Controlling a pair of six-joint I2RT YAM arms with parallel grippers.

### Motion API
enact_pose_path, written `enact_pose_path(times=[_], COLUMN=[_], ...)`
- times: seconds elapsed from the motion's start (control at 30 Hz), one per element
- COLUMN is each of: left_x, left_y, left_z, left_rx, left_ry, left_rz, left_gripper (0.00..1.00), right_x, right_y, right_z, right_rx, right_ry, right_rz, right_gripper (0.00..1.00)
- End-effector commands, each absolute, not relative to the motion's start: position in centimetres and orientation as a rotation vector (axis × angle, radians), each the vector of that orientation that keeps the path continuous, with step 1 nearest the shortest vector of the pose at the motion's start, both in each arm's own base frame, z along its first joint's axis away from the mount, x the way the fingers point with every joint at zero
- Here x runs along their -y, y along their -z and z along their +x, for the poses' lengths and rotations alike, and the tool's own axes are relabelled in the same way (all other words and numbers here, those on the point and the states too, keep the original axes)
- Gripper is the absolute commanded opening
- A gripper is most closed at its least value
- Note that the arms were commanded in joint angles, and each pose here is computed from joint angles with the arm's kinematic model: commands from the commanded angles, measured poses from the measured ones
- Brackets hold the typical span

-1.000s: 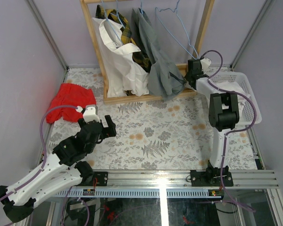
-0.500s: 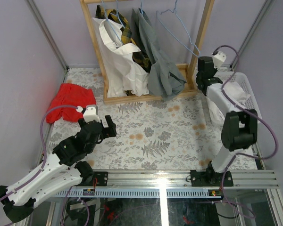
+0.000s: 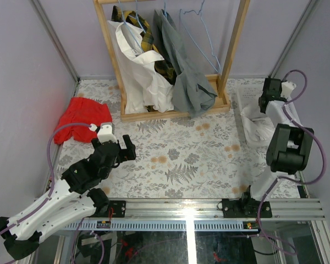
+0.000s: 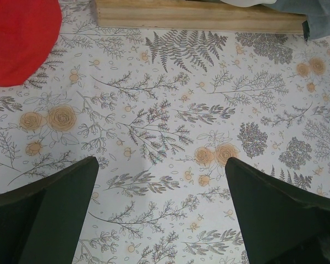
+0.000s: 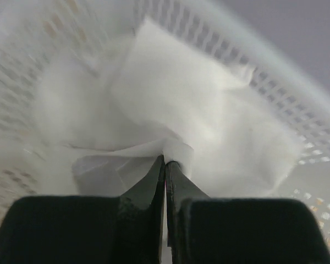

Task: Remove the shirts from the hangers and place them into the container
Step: Adjust the shirt in the bin.

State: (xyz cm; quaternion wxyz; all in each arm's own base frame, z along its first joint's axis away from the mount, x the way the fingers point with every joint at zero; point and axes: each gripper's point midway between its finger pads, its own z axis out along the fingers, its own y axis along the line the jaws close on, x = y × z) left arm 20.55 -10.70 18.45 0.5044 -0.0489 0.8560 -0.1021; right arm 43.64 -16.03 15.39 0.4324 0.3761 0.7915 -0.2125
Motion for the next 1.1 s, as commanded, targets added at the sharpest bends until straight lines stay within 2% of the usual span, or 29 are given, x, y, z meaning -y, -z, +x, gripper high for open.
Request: enact_pose_path(times=[0.0, 0.1, 0.3, 0.37, 0.47, 0.67, 0.83, 0.93, 1.07], left_x=[11.2, 11.3, 11.4, 11.5, 11.5, 11.7, 11.8, 11.9, 11.9], left_y=[-19.3, -19.3, -19.3, -19.3, -19.2, -19.0, -19.0, -18.9, -18.9], left_z=[21.2, 21.1, 21.1, 21.1, 21.1, 21.1, 21.1, 21.1, 21.1], left_rx=[-2.031, -2.032, -2.033, -2.033, -2.037, -2.047, -2.050, -2.054, -2.054], left_ry=[0.276, 0.280, 0.290, 0.291, 0.290, 0.287, 0.289, 0.290, 0.289], left_rz=[-0.119, -0.117, -0.106, -0.106, -0.101, -0.093, -0.088, -0.083, -0.084], left_gripper=[1.00, 1.00, 1.00, 1.00, 1.00, 1.00, 1.00, 1.00, 1.00], right_x=[12.6, 11.7, 11.8, 11.3, 9.5, 3.6, 3.4, 4.6, 7.0], right_y=[-8.8, -8.9, -18.4, -20.4, -20.7, -16.6, -13.6, -12.7, -11.3], right_z=[43.0, 42.8, 42.7, 42.2, 41.0, 38.1, 36.9, 37.1, 37.8], right_rx=[-2.327, -2.354, -2.115, -2.086, -2.113, -2.251, -2.343, -2.363, -2.331], right_ry=[0.345, 0.282, 0.229, 0.194, 0.090, -0.256, -0.241, -0.154, 0.002], right_rz=[0.875, 0.869, 0.814, 0.792, 0.759, 0.724, 0.738, 0.754, 0.792], right_gripper=[0.02, 0.04, 0.39, 0.44, 0.47, 0.47, 0.45, 0.37, 0.14])
